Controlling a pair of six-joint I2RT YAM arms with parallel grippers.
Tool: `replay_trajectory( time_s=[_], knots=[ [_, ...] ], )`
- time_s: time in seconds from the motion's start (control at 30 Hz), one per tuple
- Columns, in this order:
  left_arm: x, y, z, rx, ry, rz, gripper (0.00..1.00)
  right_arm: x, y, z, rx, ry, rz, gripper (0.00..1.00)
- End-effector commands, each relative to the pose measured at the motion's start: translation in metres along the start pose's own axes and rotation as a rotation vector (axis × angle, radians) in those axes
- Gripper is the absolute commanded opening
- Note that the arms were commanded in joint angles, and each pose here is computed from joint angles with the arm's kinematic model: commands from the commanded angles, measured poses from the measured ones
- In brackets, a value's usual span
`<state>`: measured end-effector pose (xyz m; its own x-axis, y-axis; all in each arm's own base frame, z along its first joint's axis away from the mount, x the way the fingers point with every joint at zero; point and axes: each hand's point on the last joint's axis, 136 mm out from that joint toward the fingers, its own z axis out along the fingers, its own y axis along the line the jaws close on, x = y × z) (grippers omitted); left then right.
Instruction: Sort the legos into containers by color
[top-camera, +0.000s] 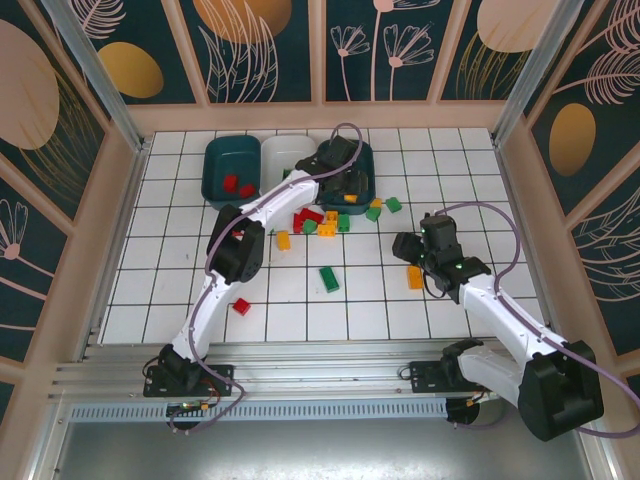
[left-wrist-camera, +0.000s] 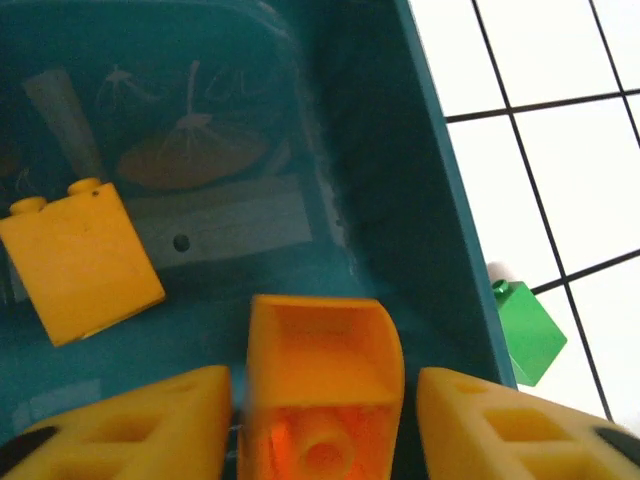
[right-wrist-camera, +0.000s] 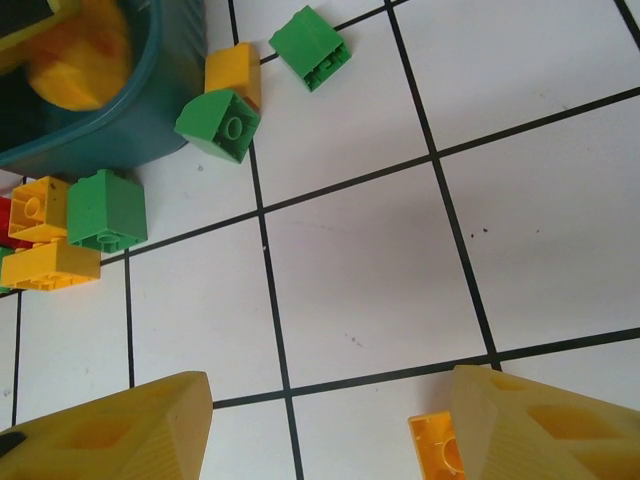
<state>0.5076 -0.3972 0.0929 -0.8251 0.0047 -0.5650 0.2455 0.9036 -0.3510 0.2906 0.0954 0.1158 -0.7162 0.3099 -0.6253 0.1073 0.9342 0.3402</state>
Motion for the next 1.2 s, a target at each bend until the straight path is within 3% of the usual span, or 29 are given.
replay_trajectory(
  time_s=[0.0, 0.1, 0.27, 0.33, 0.43, 0.5, 0.6, 0.77, 0.97, 1.17],
  knots=[
    [-0.018, 0.0, -0.01, 0.003, -0.03, 0.002, 0.58, -0.002, 0.004, -0.006, -0.013, 0.001, 0.0, 0.65],
    [-0.034, -0.011, -0.034, 0.033, -0.069, 0.012, 0.77, -0.003, 0.014, -0.01, -0.025, -0.004, -0.016, 0.65],
    [-0.069, -0.025, -0.105, 0.054, -0.183, 0.04, 0.82, 0.007, 0.047, -0.016, -0.08, 0.005, -0.09, 0.65],
    [-0.074, -0.016, -0.142, 0.045, -0.238, 0.028, 0.85, 0.022, 0.069, -0.014, -0.134, 0.038, -0.139, 0.65],
    [-0.066, 0.012, -0.201, 0.071, -0.348, -0.042, 0.99, 0.055, 0.101, -0.007, -0.189, 0.098, -0.236, 0.65],
    [-0.05, 0.042, -0.242, 0.09, -0.421, -0.129, 0.99, 0.075, 0.12, -0.002, -0.21, 0.133, -0.314, 0.66],
    [0.002, 0.103, -0.28, -0.006, -0.505, -0.273, 0.99, 0.1, 0.142, 0.006, -0.217, 0.185, -0.423, 0.67],
    [0.106, 0.169, -0.301, -0.13, -0.491, -0.432, 0.99, 0.126, 0.16, 0.021, -0.253, 0.265, -0.526, 0.7],
    [0.161, 0.175, -0.309, 0.012, -0.501, -0.567, 0.99, 0.144, 0.165, 0.044, -0.222, 0.336, -0.603, 0.67],
    [0.179, 0.181, -0.304, 0.029, -0.483, -0.62, 0.98, 0.151, 0.172, 0.057, -0.175, 0.348, -0.617, 0.51]
  ],
)
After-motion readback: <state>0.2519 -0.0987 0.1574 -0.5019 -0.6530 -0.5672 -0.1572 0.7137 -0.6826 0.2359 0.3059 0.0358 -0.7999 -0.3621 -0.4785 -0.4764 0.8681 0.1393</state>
